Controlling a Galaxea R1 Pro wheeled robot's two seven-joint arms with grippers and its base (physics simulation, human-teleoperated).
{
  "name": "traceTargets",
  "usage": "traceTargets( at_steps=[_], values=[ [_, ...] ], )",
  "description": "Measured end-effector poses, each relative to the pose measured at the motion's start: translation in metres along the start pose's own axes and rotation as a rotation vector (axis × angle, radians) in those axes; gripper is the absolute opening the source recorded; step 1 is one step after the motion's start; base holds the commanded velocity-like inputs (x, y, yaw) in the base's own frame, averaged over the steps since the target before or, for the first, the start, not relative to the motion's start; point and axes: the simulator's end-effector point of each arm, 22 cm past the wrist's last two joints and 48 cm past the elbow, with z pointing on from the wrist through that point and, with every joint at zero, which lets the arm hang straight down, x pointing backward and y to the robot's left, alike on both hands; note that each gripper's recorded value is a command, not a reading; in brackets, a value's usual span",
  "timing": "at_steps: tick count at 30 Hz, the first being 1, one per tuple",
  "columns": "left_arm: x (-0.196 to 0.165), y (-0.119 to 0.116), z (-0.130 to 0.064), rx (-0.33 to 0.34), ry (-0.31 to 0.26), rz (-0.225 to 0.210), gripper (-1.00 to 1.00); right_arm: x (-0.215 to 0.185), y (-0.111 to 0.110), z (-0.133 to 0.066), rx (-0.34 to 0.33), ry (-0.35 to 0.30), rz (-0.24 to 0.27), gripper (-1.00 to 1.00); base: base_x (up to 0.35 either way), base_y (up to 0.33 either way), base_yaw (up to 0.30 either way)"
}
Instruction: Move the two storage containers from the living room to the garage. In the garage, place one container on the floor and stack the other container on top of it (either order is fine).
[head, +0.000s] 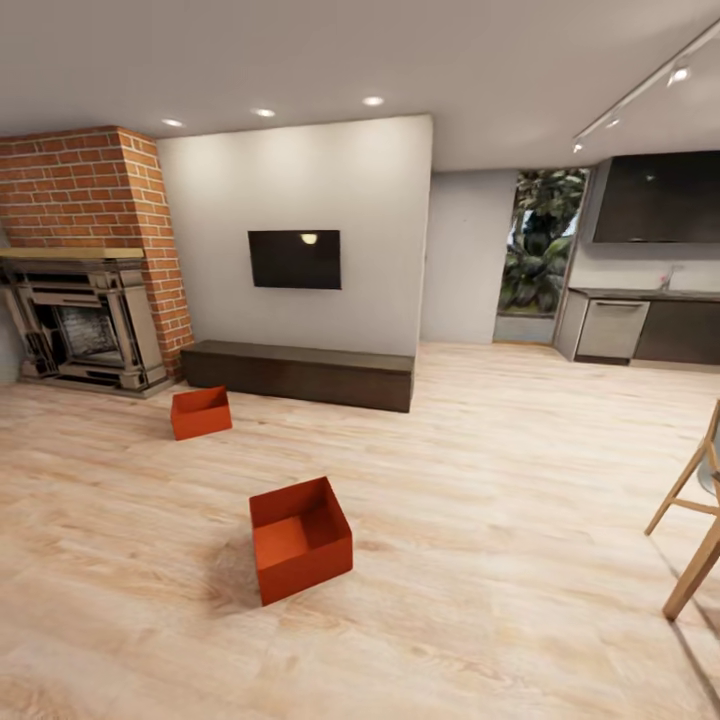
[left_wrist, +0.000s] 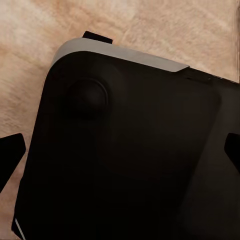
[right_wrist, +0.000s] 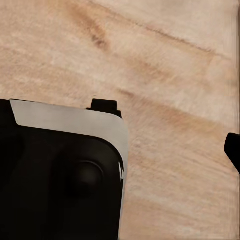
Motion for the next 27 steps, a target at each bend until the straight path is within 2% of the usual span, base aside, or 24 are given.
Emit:
traceTargets(
  at_steps=[27],
  values=[
    [-0.0002, 0.0011, 0.0, -0.001, 0.0, 0.0, 1.0, 0.0002, -0.0024, 0.0, 0.003, 0.0, -0.001, 1.0, 0.29, -0.18, 0.272]
  ],
)
